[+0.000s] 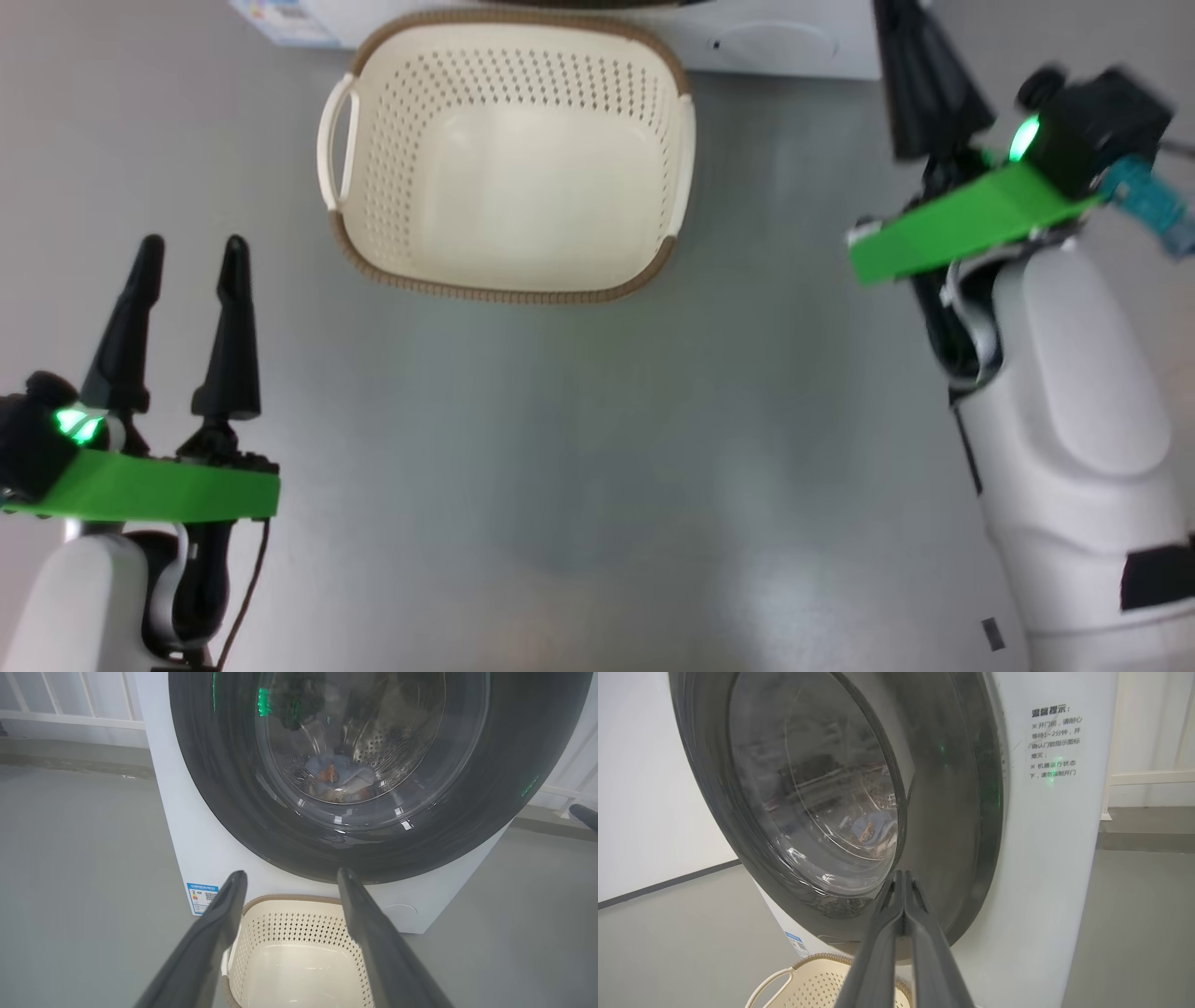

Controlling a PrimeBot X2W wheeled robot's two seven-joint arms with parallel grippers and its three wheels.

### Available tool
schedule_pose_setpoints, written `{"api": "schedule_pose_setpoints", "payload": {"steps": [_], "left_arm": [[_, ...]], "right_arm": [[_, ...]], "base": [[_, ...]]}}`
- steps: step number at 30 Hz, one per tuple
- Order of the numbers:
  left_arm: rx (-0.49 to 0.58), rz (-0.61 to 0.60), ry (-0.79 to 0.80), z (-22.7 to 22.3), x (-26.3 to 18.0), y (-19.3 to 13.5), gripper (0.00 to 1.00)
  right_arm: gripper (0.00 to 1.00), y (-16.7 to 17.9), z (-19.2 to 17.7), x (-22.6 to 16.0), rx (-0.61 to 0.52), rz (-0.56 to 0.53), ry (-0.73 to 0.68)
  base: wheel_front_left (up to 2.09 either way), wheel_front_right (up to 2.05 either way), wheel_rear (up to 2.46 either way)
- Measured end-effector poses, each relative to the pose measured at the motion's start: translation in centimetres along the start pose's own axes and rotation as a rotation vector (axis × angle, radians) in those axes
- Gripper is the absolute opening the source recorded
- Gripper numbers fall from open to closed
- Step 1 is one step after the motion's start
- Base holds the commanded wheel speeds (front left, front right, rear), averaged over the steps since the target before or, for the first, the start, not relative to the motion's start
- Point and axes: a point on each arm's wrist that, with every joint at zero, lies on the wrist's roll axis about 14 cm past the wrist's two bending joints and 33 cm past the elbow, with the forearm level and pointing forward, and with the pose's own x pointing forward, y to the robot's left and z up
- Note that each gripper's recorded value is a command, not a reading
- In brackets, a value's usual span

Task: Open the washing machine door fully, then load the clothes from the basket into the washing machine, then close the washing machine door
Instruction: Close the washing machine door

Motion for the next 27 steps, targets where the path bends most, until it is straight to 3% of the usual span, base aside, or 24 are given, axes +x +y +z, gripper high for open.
{"api": "schedule_pose_setpoints", "payload": {"steps": [8, 10, 11, 12, 27], "left_arm": [[-0.011, -0.009, -0.03, 1.5, -1.4, -0.7, 1.0], [-0.009, -0.015, -0.037, 1.8, -1.8, -0.9, 1.0], [-0.01, -0.017, -0.04, 2.0, -1.9, -1.0, 1.0], [-0.01, -0.02, -0.044, 2.2, -2.1, -1.1, 1.0], [0.013, -0.045, -0.074, 4.0, -5.5, -2.3, 1.0]], "right_arm": [[0.0, 0.2, 1.0, -4.1, -0.026, -0.024, 0.039], [0.43, 0.1, 1.3, -5.1, -0.032, -0.035, 0.046], [0.88, 0.1, 1.4, -5.6, -0.034, -0.042, 0.05], [1.0, 0.1, 1.6, -6.1, -0.036, -0.048, 0.051], [1.0, -1.0, 5.0, -14.1, -0.069, -0.158, 0.048]], "base": [[0.0, 0.0, 0.0], [0.0, 0.0, 0.0], [0.0, 0.0, 0.0], [0.0, 0.0, 0.0], [0.0, 0.0, 0.0]]}}
